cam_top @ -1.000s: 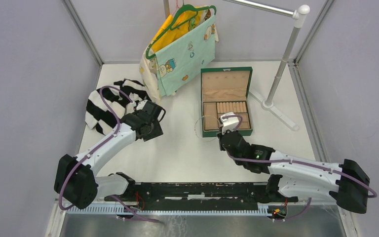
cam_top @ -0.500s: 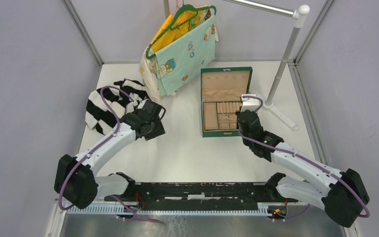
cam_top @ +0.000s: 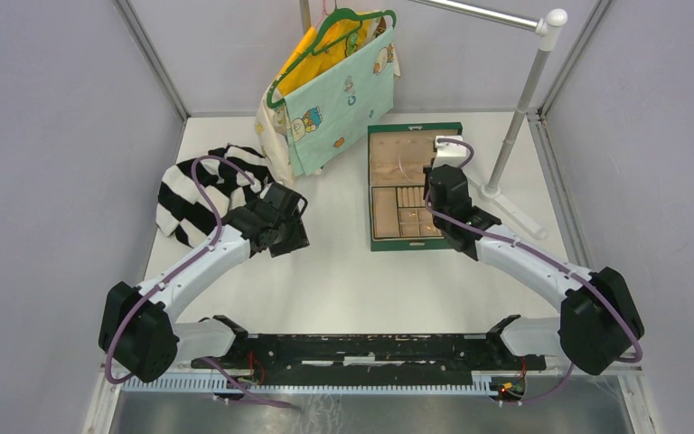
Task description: Organize the mixed jewelry
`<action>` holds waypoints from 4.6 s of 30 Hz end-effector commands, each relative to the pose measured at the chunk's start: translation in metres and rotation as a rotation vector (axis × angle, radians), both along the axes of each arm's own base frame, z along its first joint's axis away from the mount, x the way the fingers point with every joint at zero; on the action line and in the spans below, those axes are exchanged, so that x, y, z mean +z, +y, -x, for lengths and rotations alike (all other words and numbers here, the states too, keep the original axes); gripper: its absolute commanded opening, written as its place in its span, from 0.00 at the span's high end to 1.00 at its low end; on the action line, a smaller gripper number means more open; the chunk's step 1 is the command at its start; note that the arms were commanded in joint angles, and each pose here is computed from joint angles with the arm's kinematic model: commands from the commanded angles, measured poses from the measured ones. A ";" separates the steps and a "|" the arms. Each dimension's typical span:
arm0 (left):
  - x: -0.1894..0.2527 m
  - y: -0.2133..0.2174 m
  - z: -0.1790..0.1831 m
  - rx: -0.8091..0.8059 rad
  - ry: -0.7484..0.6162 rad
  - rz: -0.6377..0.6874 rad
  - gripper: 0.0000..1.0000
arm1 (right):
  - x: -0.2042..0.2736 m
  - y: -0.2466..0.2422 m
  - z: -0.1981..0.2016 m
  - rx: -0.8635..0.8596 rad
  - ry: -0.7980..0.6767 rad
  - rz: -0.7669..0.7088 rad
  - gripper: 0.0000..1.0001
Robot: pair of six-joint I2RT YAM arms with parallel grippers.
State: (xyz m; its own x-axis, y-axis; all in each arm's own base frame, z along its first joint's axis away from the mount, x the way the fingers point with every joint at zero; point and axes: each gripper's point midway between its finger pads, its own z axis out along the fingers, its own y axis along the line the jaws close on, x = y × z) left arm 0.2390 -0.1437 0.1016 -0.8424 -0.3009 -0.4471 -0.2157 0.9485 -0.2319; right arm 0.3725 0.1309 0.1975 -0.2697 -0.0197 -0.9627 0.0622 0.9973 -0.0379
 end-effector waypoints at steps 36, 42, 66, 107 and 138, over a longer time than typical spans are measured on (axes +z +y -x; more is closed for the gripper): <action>0.012 -0.023 -0.012 -0.070 -0.035 0.020 0.47 | -0.016 -0.012 -0.042 0.013 -0.005 -0.134 0.66; 0.015 -0.026 -0.012 -0.065 -0.053 0.024 0.46 | 0.008 -0.011 -0.026 0.073 -0.054 -0.141 0.65; 0.034 -0.029 -0.005 -0.041 -0.121 0.019 0.46 | 0.091 0.060 -0.155 0.163 -0.091 -0.121 0.49; 0.022 -0.049 -0.011 -0.091 -0.133 0.009 0.44 | 0.006 0.031 0.032 0.378 0.258 -0.079 0.46; 0.149 -0.036 -0.040 -0.142 -0.501 -0.008 0.42 | 0.131 -0.011 0.064 0.180 -0.189 -0.066 0.21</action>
State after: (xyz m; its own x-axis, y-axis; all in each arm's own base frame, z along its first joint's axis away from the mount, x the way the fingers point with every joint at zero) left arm 0.2640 -0.1849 0.1914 -0.6900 -0.2147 -0.6912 -0.0179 0.9597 -0.2803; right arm 0.3129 0.1481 0.3443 -0.0964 0.0607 -0.9935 -0.2248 0.9710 0.0812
